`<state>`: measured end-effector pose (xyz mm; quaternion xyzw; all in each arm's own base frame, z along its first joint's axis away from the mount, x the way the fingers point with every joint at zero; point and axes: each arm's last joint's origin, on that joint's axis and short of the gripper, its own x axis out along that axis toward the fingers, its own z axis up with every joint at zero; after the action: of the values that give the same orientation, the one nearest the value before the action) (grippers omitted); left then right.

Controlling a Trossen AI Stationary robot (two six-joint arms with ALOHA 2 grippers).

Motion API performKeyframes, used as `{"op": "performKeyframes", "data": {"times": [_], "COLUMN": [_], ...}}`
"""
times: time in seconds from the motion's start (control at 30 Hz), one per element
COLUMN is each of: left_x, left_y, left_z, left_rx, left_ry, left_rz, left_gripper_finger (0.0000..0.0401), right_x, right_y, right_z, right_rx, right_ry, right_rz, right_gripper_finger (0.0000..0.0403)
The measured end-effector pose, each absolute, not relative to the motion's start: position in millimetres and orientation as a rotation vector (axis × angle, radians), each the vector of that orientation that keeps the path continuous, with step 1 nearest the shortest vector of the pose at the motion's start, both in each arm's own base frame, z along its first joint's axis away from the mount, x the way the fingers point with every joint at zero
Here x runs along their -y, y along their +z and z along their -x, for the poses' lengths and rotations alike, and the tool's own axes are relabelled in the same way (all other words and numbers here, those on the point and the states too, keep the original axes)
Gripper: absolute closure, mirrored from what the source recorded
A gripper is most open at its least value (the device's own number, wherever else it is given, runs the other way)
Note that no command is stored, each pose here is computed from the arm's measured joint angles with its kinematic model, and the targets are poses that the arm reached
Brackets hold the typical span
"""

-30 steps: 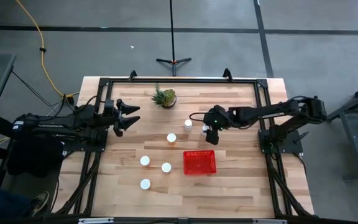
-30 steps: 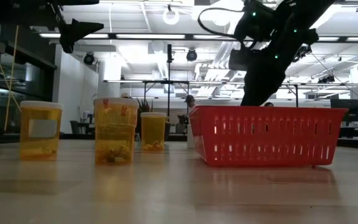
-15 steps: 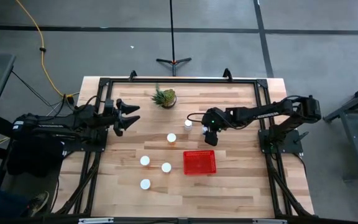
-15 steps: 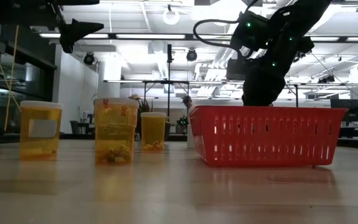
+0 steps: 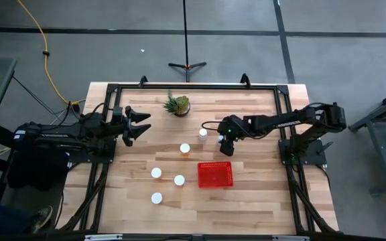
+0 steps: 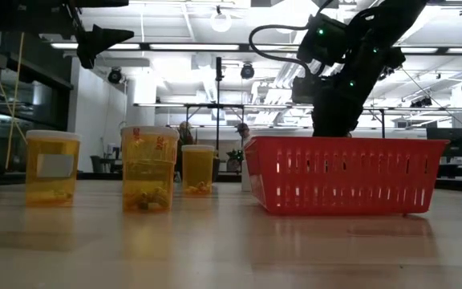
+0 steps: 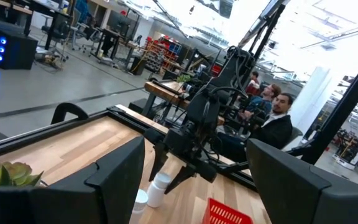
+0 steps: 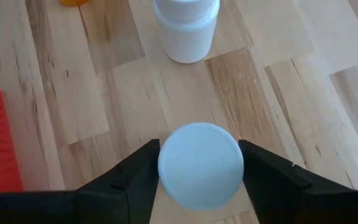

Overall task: Pick and place pill bottles into a basket
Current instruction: Put the white pill bottle into the red bin

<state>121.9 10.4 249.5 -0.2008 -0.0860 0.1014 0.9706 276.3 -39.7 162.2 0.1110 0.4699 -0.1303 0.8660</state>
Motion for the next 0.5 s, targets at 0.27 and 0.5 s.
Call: {"op": "performKeyframes", "data": {"times": [0.27, 0.5], "left_x": [-10.4, -10.4], "left_y": [249.2, 248.2], "left_z": [-121.9, -122.0], "left_rx": [0.171, 0.161], "left_ry": [0.207, 0.209], "left_rz": [0.406, 0.405], "left_gripper_finger": [0.0087, 0.0087], "right_x": [40.1, 40.2], "right_y": [163.1, 164.2], "right_z": [-276.7, -277.3], "right_rx": [-0.965, -0.953], "right_ry": [-0.321, -0.33], "right_rz": [-0.302, -0.299], "right_gripper_finger": [0.0245, 0.0247]}}
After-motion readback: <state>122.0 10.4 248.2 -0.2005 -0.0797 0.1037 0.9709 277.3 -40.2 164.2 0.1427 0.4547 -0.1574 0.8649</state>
